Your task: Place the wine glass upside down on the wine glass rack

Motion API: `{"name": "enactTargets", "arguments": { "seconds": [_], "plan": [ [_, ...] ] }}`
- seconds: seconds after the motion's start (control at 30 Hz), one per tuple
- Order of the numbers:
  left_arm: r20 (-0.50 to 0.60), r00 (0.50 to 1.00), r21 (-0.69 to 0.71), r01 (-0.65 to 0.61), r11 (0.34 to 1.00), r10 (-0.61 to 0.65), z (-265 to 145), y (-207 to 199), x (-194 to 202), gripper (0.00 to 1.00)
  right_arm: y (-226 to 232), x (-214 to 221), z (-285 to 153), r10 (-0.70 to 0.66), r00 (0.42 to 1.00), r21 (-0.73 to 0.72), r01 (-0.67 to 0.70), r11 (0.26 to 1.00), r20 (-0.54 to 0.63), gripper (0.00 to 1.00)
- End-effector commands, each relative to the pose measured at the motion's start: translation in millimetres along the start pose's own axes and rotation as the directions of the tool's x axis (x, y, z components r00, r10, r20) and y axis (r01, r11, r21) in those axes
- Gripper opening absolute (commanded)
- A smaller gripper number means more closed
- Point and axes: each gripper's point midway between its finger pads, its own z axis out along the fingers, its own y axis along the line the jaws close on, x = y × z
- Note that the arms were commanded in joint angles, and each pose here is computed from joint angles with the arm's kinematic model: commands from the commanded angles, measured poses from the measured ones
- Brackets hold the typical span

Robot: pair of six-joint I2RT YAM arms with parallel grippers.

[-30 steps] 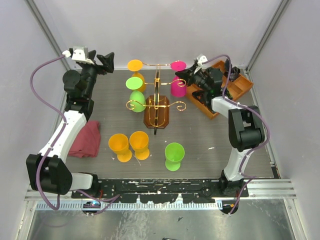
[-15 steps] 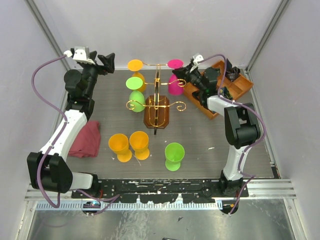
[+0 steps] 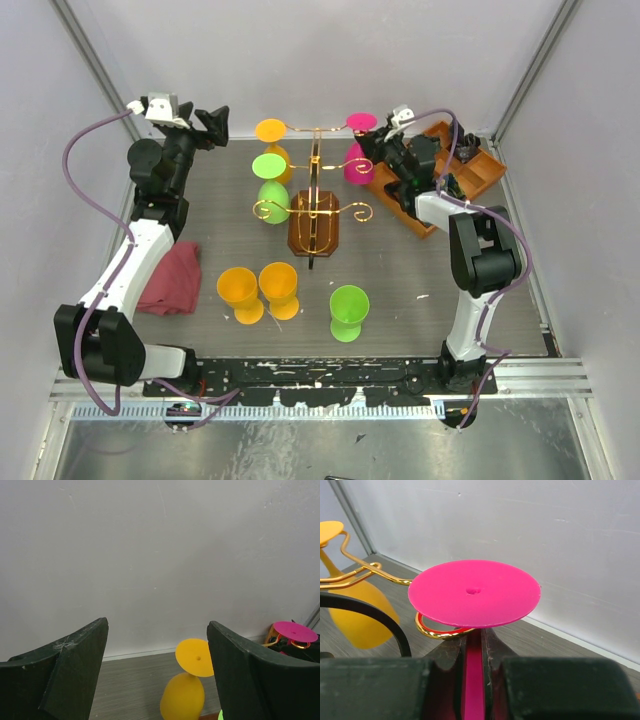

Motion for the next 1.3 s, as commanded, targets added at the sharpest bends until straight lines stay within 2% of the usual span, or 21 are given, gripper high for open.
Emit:
{"name": "enactTargets", "arguments": {
  "seconds": [0.0,0.37,0.6,0.73,0.9,1.03,1.17,1.27],
  "plan": [
    [0.028,1.000,-0.001,-0.005,1.000,0.005,-3.0,0.4,-9.7,0.87,-4.6,-34.5,-6.2,-0.056,0.995,0.043,0.052,0.998,0.086,0.03],
    [0.032,0.999,-0.004,-0.007,1.000,0.007,-7.5,0.9,-11.2,0.87,30.7,-29.2,-15.8,-0.103,0.992,-0.061,0.107,0.992,0.067,0.04],
    [0.034,0.999,-0.007,-0.005,1.000,0.005,-13.2,0.6,-12.8,0.87,39.8,-28.3,-16.2,-0.118,0.991,-0.085,0.122,0.989,0.055,0.11],
    [0.029,1.000,-0.007,-0.001,1.000,0.002,-14.8,0.7,-10.8,0.87,39.7,-24.8,-18.7,-0.123,0.992,-0.082,0.126,0.989,0.034,0.19],
    [0.021,1.000,-0.008,0.008,1.000,-0.008,-15.7,0.6,-6.7,0.87,33.4,-19.9,-30.4,-0.140,0.990,-0.030,0.140,0.990,0.006,0.40],
    [0.020,1.000,-0.009,0.012,1.000,-0.012,-16.0,1.0,-5.5,0.87,28.1,-15.9,-39.5,-0.152,0.988,0.010,0.152,0.988,-0.021,0.51],
    [0.019,1.000,-0.010,0.014,1.000,-0.014,-15.9,0.9,-5.7,0.87,23.3,-10.8,-49.4,-0.141,0.989,0.040,0.143,0.989,-0.043,0.53],
    [0.049,0.999,-0.008,0.010,1.000,-0.010,-21.6,-1.5,-21.5,0.87,16.8,-7.8,-57.2,-0.134,0.989,0.074,0.139,0.988,-0.065,0.54]
  ]
}}
